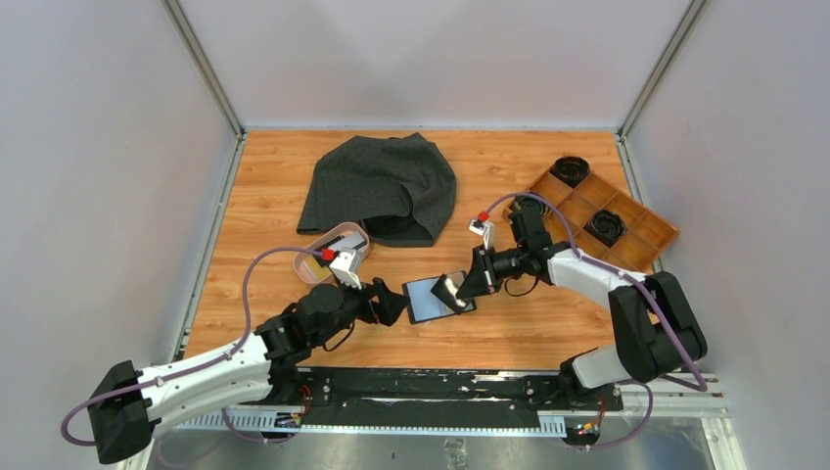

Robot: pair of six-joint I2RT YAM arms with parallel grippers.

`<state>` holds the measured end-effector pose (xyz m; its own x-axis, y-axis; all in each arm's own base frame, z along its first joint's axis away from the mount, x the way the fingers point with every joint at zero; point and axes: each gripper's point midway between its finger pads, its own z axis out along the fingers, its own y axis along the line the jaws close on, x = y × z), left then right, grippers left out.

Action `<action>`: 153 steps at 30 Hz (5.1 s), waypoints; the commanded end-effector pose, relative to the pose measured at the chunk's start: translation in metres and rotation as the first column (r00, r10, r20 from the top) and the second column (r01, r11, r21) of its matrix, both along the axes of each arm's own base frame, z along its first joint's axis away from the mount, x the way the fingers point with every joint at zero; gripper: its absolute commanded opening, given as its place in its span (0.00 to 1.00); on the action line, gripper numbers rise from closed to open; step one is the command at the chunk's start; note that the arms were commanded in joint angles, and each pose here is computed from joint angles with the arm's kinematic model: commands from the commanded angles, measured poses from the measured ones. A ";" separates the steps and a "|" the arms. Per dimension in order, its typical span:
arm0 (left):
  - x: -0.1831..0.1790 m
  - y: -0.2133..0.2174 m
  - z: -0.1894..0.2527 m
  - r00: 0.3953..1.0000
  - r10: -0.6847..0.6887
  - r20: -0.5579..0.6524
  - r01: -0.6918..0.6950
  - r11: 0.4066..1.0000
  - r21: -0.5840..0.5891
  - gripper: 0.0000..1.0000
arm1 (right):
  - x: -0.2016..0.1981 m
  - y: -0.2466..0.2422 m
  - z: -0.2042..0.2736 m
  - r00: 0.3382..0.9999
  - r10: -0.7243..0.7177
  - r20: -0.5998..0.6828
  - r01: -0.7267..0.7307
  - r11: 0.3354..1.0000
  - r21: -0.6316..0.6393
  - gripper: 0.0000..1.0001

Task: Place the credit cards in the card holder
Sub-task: Insert the credit card into the card holder.

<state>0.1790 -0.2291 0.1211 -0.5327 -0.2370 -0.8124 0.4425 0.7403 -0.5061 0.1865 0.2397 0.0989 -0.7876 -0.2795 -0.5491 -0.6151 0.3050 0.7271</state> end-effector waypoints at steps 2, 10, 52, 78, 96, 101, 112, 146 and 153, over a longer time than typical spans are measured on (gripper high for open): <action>0.006 0.003 -0.002 0.999 0.053 -0.001 -0.053 0.998 -0.044 0.95 | 0.003 -0.001 -0.009 0.997 -0.043 -0.072 0.041 0.999 -0.019 0.00; 0.006 0.005 -0.006 0.998 0.061 -0.009 -0.061 0.997 -0.050 0.95 | 0.005 -0.002 -0.015 0.992 -0.074 -0.105 0.070 0.997 -0.040 0.00; 0.028 -0.042 -0.093 0.989 0.016 -0.144 -0.003 0.996 0.089 0.34 | 0.024 -0.002 -0.063 0.937 -0.228 -0.265 0.161 0.955 -0.250 0.00; 0.009 -0.045 -0.115 0.968 -0.032 -0.249 0.054 0.995 0.080 0.26 | 0.028 0.009 -0.077 0.901 -0.365 -0.236 0.331 0.928 -0.173 0.00; 0.006 -0.050 -0.117 0.962 -0.053 -0.268 0.070 0.996 0.056 0.26 | 0.009 0.019 -0.087 0.913 -0.314 -0.261 0.271 0.944 -0.187 0.00; 0.006 -0.049 -0.115 0.964 -0.048 -0.262 0.065 0.996 0.053 0.26 | 0.002 0.020 -0.085 0.929 -0.277 -0.245 0.232 0.953 -0.196 0.04; 0.007 -0.047 -0.110 0.967 -0.043 -0.251 0.056 0.997 0.044 0.27 | 0.007 0.016 -0.079 0.959 -0.230 -0.168 0.192 0.958 -0.214 0.21; 0.080 -0.093 -0.022 0.985 -0.015 -0.171 -0.008 0.991 -0.131 0.42 | 0.005 0.017 -0.076 0.973 -0.163 -0.163 0.124 0.967 -0.222 0.44; 0.100 -0.107 -0.046 0.975 -0.034 -0.221 0.012 0.995 -0.099 0.34 | 0.003 0.018 -0.071 0.976 -0.144 -0.163 0.109 0.973 -0.206 0.47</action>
<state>0.2719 -0.3303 0.0866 -0.6774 -0.3183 -0.6632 0.3303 0.6739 -0.6609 0.1975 0.2633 0.0373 -0.8989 -0.2261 -0.3752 -0.4378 0.4936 0.7515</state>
